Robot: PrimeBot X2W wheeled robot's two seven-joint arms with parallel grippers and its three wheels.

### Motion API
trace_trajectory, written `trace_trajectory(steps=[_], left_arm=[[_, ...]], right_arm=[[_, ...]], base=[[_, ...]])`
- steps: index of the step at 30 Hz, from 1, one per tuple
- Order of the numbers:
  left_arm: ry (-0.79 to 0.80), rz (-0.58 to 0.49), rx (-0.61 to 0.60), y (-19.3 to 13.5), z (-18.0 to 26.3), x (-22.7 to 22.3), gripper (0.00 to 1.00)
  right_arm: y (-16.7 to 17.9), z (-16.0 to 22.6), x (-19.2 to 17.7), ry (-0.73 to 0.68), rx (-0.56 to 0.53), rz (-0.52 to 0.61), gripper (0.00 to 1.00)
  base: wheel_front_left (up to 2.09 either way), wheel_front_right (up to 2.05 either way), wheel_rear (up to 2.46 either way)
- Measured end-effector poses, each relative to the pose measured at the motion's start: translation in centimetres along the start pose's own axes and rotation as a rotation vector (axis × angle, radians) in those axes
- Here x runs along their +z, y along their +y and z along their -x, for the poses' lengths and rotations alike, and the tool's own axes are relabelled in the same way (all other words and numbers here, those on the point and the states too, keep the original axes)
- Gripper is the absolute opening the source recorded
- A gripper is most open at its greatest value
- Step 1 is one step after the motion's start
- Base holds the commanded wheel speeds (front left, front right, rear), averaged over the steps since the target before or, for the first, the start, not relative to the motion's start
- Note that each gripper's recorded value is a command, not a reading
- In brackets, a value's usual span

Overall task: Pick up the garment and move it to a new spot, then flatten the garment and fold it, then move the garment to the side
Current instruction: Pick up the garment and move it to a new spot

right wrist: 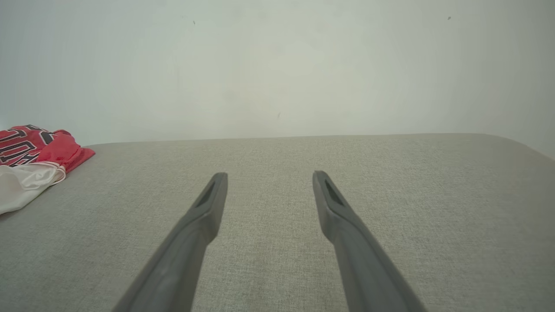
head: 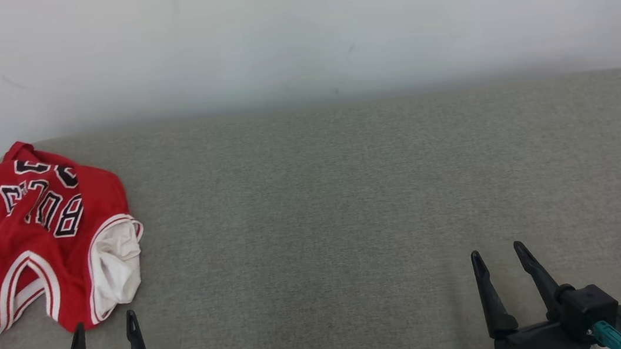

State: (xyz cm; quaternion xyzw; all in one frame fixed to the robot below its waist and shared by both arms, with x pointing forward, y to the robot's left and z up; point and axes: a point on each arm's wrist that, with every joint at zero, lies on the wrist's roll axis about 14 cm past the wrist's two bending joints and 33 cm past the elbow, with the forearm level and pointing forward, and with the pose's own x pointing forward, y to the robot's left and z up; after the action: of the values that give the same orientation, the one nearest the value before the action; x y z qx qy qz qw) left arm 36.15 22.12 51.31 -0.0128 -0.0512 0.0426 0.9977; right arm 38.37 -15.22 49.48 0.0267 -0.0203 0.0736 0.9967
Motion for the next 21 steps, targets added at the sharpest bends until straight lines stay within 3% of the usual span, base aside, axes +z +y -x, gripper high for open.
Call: trace_trajectory(steps=[14, 21], left_arm=[[0.047, -0.04, 0.291, 8.9, 6.0, -0.7, 1.0], [0.054, -0.054, 0.411, 11.8, 9.4, -0.5, 1.0]], right_arm=[[7.3, -3.6, -1.3, 0.029, 0.219, -0.003, 1.0], [11.2, -4.9, -1.8, 0.039, 0.327, -0.004, 1.0]], base=[[0.0, 0.0, 0.0], [0.0, 0.0, 0.0]])
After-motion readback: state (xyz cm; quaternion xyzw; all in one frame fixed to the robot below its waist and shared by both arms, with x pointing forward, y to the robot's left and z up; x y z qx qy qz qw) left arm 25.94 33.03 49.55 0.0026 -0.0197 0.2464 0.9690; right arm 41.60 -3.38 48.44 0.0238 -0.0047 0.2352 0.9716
